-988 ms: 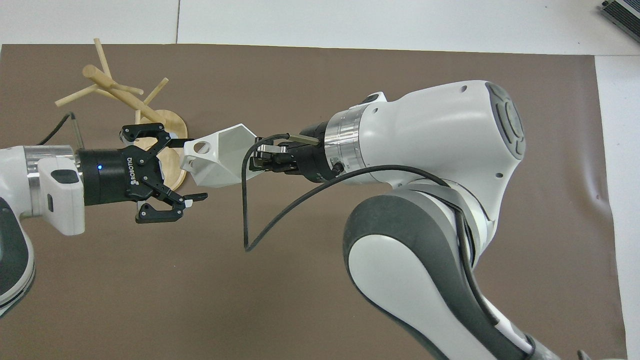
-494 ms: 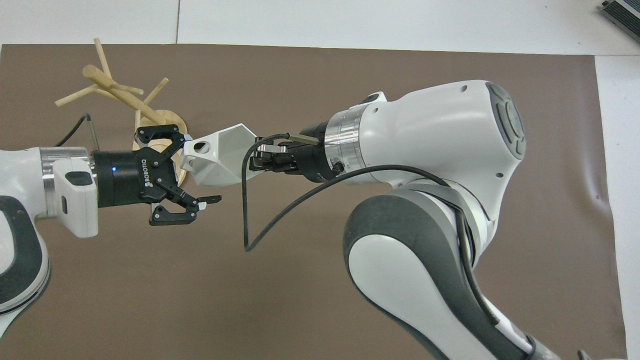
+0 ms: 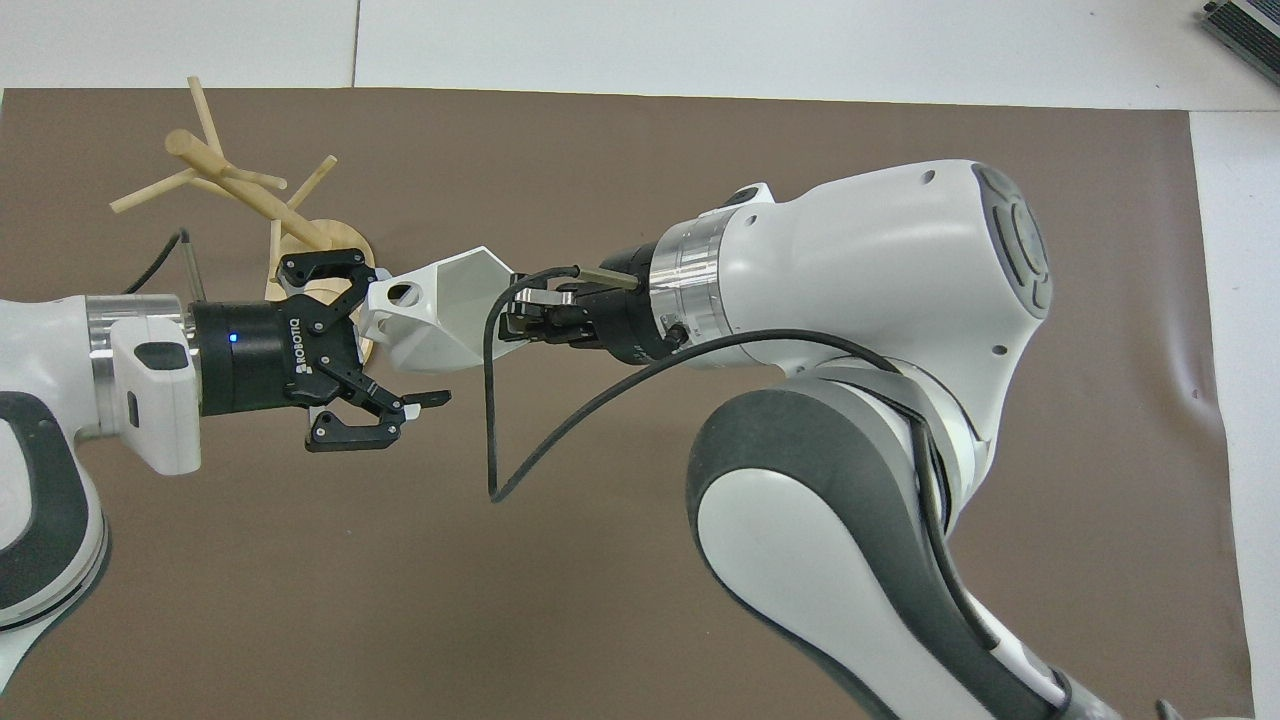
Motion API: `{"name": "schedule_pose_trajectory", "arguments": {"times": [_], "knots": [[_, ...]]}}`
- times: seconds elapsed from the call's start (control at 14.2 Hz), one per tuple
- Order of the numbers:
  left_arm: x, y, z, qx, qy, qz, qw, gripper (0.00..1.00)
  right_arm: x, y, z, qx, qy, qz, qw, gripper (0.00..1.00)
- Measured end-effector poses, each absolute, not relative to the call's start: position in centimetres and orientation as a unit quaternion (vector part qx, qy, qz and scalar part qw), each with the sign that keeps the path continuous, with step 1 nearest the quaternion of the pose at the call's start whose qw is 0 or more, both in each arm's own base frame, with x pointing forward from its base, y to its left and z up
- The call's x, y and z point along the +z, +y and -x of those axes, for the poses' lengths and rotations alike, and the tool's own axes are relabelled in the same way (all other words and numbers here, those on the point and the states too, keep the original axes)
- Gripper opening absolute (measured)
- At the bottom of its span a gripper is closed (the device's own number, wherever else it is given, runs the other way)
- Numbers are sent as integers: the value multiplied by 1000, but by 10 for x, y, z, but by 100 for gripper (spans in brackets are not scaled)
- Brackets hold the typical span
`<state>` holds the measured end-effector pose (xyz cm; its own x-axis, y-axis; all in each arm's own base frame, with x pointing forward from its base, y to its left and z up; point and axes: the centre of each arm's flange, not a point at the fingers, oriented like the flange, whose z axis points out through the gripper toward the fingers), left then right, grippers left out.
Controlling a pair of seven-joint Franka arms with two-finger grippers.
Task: Hang cup on rack
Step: 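Open the right gripper and pull it back from the mug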
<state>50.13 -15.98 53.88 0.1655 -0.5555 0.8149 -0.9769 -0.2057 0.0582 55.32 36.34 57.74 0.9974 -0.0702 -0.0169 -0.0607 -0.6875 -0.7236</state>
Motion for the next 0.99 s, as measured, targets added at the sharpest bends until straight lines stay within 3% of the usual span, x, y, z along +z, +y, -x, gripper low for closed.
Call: {"name": "schedule_pose_trajectory", "arguments": {"times": [0.07, 0.21, 0.28, 0.71, 0.78, 0.99], "knots": [[539, -160, -501, 340, -549, -698, 310, 100, 577, 363, -553, -6, 36, 919, 394, 4], [538, -157, -503, 342, -546, -700, 307, 78, 577, 364, -553, -4, 34, 919, 393, 4], [538, -157, -503, 342, -547, -699, 308, 74, 577, 363, -553, -4, 35, 919, 393, 4], [538, -158, -502, 337, -538, -707, 313, 74, 577, 362, -554, -4, 36, 919, 393, 4], [538, -159, -502, 334, -533, -711, 316, 74, 578, 362, -554, -7, 37, 918, 394, 10], [538, -160, -502, 329, -523, -718, 322, 74, 584, 361, -555, -16, 33, 919, 393, 44]]}}
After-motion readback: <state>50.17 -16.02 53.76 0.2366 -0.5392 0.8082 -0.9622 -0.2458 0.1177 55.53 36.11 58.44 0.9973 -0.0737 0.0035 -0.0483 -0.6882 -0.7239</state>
